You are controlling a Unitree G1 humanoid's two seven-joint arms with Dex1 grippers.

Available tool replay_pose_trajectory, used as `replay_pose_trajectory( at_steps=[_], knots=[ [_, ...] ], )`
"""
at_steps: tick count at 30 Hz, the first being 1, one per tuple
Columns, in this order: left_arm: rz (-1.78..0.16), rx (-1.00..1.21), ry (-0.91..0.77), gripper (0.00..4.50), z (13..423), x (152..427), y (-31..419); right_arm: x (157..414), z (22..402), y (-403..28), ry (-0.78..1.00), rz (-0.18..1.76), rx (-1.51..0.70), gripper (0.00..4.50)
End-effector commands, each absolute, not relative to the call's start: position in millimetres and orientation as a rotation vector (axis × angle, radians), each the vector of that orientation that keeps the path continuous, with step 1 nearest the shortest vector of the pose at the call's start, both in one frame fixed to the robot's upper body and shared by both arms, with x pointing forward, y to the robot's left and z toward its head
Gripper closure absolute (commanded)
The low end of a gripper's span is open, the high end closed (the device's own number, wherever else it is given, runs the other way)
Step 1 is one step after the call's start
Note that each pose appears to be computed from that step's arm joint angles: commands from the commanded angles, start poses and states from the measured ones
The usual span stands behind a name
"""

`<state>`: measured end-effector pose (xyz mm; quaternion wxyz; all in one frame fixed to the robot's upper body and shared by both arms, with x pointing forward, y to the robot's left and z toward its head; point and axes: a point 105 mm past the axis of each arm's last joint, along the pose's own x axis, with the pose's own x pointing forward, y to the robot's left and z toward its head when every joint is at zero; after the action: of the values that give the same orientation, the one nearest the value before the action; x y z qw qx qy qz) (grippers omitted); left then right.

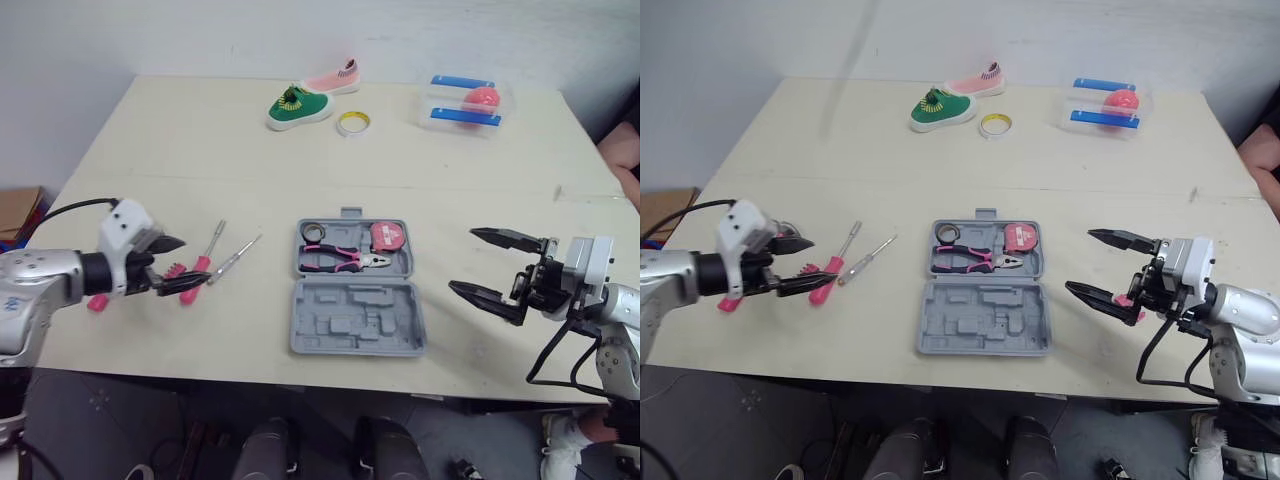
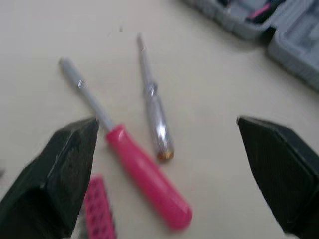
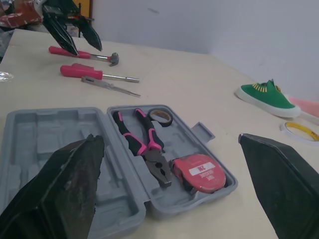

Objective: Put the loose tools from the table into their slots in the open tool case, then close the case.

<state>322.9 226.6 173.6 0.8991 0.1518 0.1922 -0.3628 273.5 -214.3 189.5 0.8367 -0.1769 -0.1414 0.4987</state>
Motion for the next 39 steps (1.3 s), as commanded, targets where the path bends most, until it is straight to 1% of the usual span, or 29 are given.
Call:
replay_pose_trajectory(
  at_steps=[1,7,14,20,23,26,28,32,34,35,39],
  knots=[
    [-0.739,0.321,0.444,0.02,171,329,212,270,195,-206,-0.33,1.083,-0.388,0.0],
    [-0.729,0.347,0.488,0.02,159,332,209,267,196,-202,-0.335,1.091,-0.385,0.0],
    [-0.684,0.367,0.523,0.02,150,342,209,264,199,-194,-0.345,1.098,-0.377,0.0],
    [-0.642,0.358,0.592,0.02,133,344,219,261,199,-193,-0.347,1.102,-0.375,0.0],
    [-0.644,0.335,0.642,0.02,124,340,223,259,195,-191,-0.339,1.136,-0.377,0.0],
    [-0.647,0.311,0.694,0.78,113,334,227,255,194,-188,-0.347,1.173,-0.382,0.0],
    [-0.639,0.302,0.702,1.67,109,334,230,254,193,-187,-0.351,1.186,-0.379,0.0],
    [-0.615,0.282,0.701,3.21,102,336,234,253,193,-185,-0.347,1.2,-0.388,0.0],
    [-0.619,0.287,0.691,4.15,101,337,234,252,195,-184,-0.348,1.199,-0.392,0.0],
    [-0.618,0.281,0.677,4.46,102,338,234,251,197,-183,-0.348,1.199,-0.393,0.0],
    [-0.642,0.277,0.577,4.46,116,345,227,250,202,-180,-0.344,1.191,-0.405,0.0]
  ],
)
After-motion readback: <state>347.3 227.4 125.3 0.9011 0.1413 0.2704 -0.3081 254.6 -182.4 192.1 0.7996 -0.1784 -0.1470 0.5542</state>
